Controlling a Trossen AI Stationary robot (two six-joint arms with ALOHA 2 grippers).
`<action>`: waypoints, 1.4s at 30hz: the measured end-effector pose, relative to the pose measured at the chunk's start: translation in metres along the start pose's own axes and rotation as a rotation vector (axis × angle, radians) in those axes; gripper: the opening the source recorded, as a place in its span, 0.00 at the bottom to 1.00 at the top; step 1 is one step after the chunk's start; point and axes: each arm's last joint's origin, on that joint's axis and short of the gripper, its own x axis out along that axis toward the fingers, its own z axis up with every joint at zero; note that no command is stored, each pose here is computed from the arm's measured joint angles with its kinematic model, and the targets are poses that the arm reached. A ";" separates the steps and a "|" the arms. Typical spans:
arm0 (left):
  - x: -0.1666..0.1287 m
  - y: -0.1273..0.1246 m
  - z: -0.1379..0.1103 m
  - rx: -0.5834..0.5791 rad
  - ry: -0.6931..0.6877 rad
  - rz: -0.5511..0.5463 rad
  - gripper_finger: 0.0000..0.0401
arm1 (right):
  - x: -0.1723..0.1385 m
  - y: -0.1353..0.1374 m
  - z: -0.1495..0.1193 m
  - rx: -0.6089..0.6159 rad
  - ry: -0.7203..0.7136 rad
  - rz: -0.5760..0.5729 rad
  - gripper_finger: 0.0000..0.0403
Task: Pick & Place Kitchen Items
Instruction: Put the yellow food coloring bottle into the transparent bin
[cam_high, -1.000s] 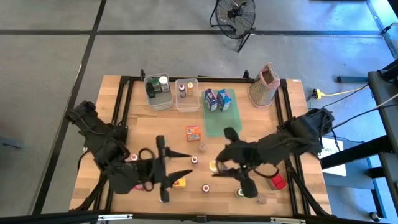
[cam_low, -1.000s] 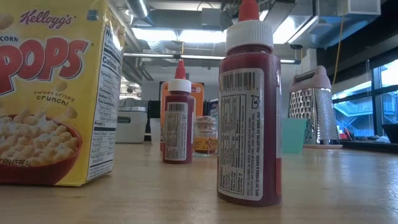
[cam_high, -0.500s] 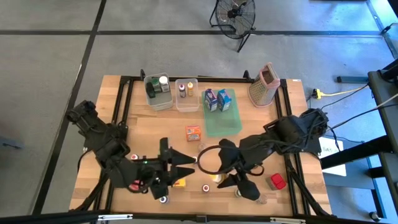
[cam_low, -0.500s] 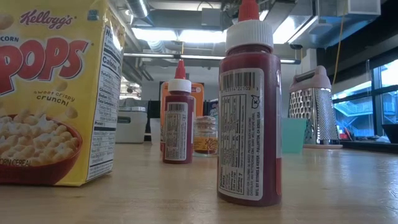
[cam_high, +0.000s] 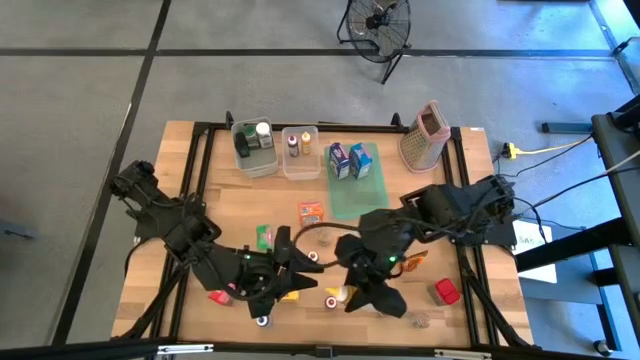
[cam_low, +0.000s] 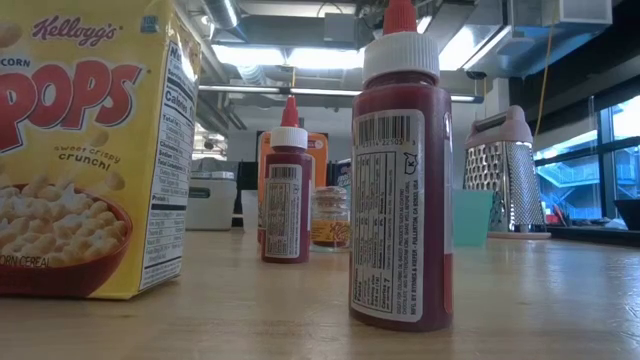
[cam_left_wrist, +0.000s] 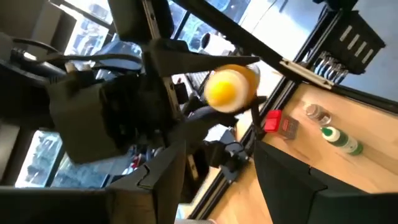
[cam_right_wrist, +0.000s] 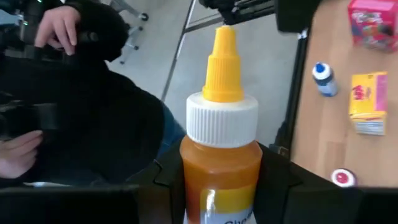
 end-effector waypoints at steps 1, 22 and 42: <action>0.001 0.000 -0.001 0.001 0.002 -0.002 0.46 | 0.003 -0.003 0.001 0.012 0.012 0.011 0.32; 0.003 -0.008 -0.005 0.027 -0.033 -0.133 0.46 | 0.013 -0.028 0.017 0.034 0.021 0.047 0.32; 0.024 -0.002 -0.014 0.112 -0.053 -0.111 0.46 | 0.011 -0.031 0.019 0.027 0.019 0.041 0.32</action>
